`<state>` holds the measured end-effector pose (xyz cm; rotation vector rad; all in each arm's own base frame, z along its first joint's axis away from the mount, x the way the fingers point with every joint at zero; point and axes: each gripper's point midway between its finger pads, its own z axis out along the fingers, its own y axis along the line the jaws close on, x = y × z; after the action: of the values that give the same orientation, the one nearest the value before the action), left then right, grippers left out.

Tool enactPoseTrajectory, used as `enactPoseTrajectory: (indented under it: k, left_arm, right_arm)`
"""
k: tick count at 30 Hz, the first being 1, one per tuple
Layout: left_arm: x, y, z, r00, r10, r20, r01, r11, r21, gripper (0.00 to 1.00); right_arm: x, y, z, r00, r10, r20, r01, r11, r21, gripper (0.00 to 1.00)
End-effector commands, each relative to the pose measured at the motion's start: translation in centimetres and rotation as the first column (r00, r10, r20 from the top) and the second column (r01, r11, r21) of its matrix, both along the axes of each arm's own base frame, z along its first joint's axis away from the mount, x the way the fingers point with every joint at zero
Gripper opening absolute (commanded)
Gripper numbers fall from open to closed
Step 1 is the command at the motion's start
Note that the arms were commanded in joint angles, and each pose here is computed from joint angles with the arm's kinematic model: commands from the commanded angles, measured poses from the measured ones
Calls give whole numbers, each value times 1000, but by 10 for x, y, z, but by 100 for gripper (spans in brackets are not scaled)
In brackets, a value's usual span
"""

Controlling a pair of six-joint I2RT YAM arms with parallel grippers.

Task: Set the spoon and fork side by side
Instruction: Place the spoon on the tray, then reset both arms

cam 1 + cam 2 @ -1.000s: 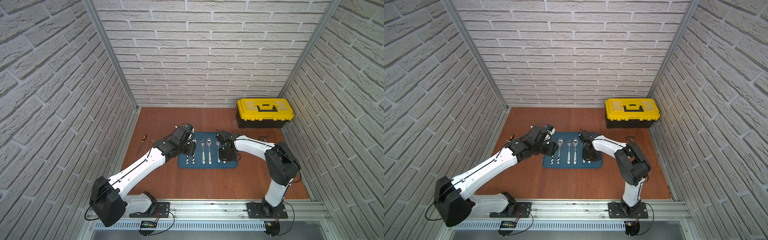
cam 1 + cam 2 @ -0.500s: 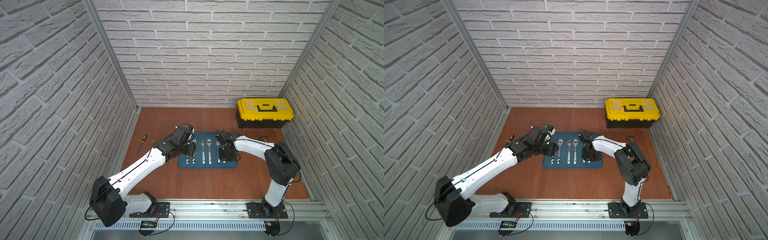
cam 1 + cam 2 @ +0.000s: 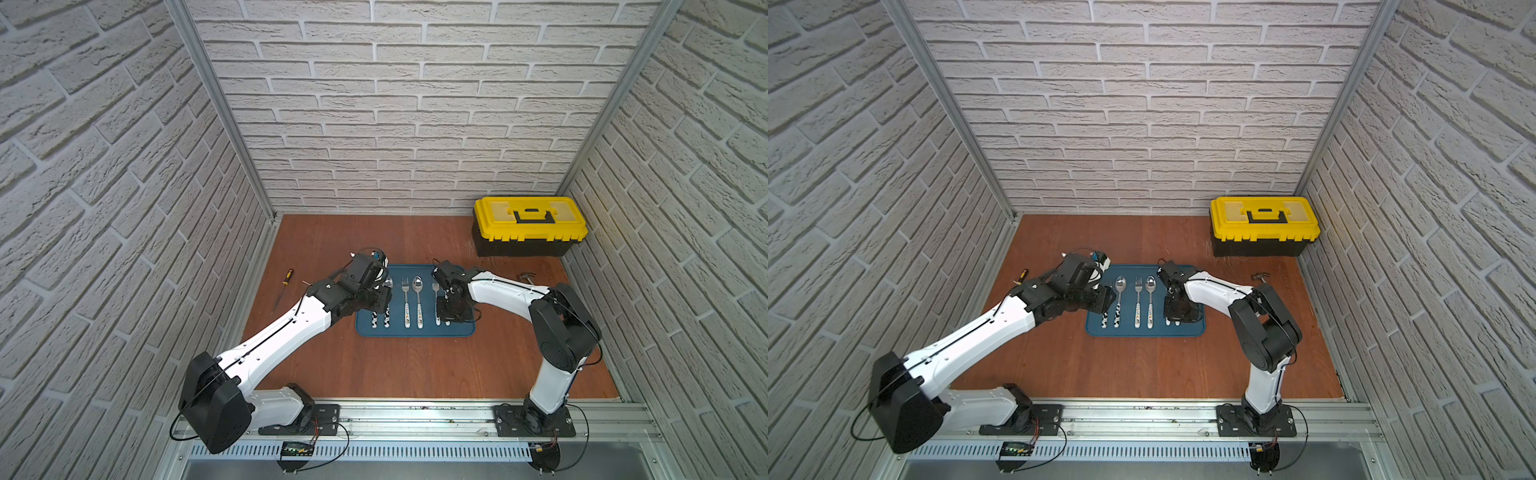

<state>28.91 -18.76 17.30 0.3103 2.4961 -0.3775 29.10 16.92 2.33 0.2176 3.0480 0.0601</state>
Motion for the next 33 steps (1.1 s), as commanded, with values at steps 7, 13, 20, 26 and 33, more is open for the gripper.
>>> enactPoseTrajectory:
  k: [7, 13, 20, 26, 33]
  left_arm:
    - [-2, 2, 6, 1000, 1, 12, -1, 1000, -18, 55]
    - [-7, 7, 15, 1000, 8, 18, -8, 1000, -11, 56]
    - [-3, 52, 107, 956, 137, 260, -156, 986, 53, 98]
    - [22, 119, 174, 670, 418, 613, -507, 861, -33, 98]
    - [60, 203, 137, 578, 424, 697, -673, 731, 114, 98]
  right_arm:
    - [-17, -8, 14, 1000, -19, 10, 19, 1000, 7, 35]
    - [-32, -8, 41, 1000, 9, 24, -9, 1000, 15, 38]
    - [-20, -50, 181, 905, 51, 422, 4, 992, -128, 100]
    - [34, -93, 290, 576, 123, 808, 160, 953, -259, 99]
    - [98, -139, 286, 391, 262, 882, 366, 835, -411, 99]
